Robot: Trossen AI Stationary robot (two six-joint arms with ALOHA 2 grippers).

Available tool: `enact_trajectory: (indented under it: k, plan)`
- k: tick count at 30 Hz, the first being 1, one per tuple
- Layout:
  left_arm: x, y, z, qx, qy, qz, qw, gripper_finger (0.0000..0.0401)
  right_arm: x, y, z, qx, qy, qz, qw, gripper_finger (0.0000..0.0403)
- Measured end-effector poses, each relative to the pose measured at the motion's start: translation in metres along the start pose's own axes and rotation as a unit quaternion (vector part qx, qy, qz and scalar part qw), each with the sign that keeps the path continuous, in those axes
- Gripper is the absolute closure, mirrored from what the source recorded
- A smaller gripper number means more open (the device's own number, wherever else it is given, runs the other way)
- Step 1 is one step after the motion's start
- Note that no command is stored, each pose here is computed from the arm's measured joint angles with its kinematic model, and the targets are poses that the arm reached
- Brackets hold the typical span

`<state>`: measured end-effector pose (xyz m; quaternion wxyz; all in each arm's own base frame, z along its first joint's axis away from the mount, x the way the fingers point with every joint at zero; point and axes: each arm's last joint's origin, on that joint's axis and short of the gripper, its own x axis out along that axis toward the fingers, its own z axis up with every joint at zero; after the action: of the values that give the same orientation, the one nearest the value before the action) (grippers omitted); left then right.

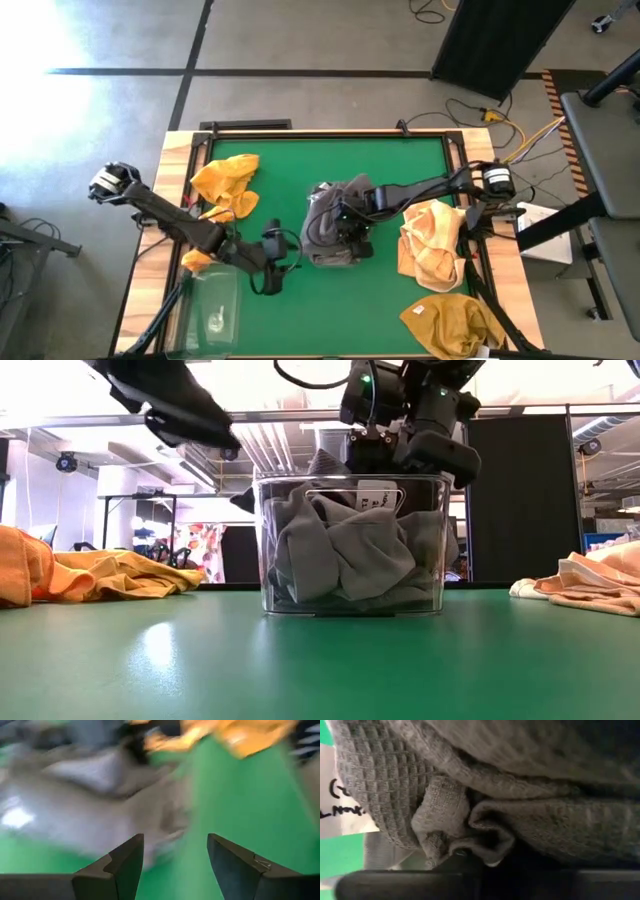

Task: Sort towels by color in basket
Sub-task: Put the gray towel into the top transparent bin

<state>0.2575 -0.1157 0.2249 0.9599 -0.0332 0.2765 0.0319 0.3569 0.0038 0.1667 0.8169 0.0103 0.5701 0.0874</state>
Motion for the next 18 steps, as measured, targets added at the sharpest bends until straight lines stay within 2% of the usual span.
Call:
enact_trajectory:
  k: [2,9,14,18]
  plan:
    - [0.002,0.004,-0.002,0.004,-0.026,-0.020,0.999,0.0197,-0.009,0.002,0.004,-0.004,-0.008,-0.004,1.000,0.0302]
    - [0.005,0.025,0.010,-0.022,-0.094,-0.004,0.995,0.0197,-0.063,0.016,0.018,-0.027,-0.007,-0.025,0.999,0.0226]
    - [-0.008,0.030,0.028,0.015,-0.126,-0.016,0.992,0.0197,-0.099,0.028,0.010,-0.016,0.006,-0.019,1.000,0.0199]
    - [-0.018,0.034,0.031,0.024,-0.129,-0.013,0.991,0.0197,-0.114,0.031,-0.009,0.029,0.041,-0.022,0.999,0.0191]
